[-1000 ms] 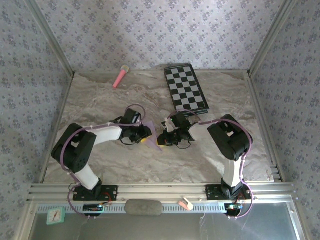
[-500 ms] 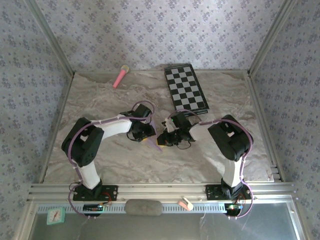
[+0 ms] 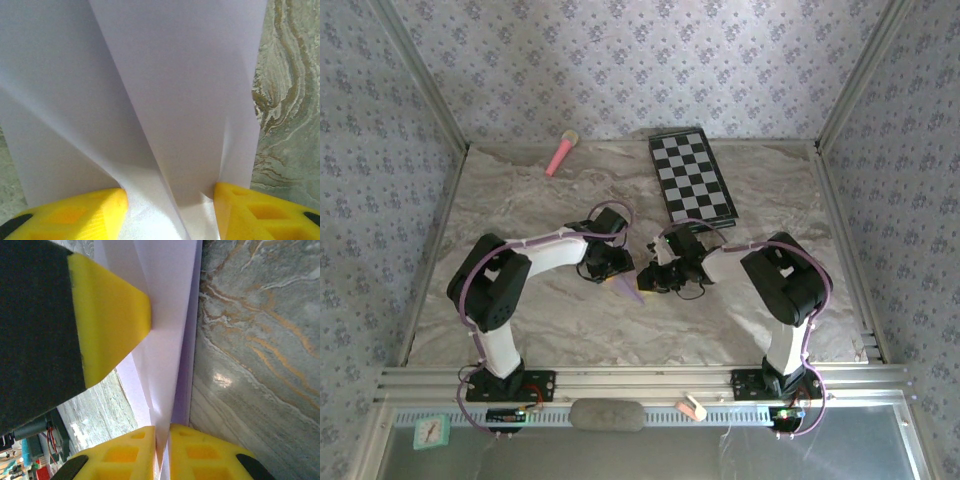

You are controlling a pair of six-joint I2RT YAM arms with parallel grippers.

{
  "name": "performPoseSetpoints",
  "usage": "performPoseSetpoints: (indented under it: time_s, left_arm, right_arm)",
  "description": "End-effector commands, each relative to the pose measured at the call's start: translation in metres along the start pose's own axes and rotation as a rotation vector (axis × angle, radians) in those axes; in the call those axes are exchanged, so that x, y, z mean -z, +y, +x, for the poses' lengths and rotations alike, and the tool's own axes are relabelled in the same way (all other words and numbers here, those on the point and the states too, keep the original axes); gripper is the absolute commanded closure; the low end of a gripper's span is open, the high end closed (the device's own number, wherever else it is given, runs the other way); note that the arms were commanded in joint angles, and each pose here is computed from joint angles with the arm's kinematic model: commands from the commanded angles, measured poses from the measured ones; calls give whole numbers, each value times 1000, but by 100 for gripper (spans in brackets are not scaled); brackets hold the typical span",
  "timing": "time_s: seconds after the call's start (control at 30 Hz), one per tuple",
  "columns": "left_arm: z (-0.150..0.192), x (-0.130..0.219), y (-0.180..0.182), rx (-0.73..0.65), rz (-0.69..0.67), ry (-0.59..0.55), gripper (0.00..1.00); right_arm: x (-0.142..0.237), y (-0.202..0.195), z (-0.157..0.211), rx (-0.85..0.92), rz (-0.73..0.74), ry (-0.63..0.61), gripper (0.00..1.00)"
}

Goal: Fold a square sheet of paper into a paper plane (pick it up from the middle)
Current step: Fourth fold the wing at the center of the table.

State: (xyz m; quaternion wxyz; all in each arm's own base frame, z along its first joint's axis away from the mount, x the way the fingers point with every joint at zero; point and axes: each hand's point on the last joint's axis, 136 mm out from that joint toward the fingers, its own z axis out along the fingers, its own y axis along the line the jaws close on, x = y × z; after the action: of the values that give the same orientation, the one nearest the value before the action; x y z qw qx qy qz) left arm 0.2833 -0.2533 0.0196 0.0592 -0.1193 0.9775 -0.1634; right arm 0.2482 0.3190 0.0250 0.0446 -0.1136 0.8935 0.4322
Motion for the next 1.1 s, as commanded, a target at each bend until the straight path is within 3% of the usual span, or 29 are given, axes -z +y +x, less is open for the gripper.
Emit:
performPoseSetpoints:
  time_s: [0.0,0.4,0.6,0.77,1.07]
  left_arm:
    - [38,-31,66,5,-242,133,46]
    - [39,-32,64,-2,-246,144,43]
    - [29,-21,45,-21,-189,116,42]
    - [10,4,8,-54,-67,55,41]
    - [-22,74,-46,-64,294,-115,38]
  right_arm:
    - [0,-15,22,-68,56,61,85]
    - [-7,-31,32,-124,102,86,89]
    - [-10,-42,38,-166,128,94,92]
    - [-10,-49,40,-197,145,94,92]
    - [-9,-55,43,-210,170,106,92]
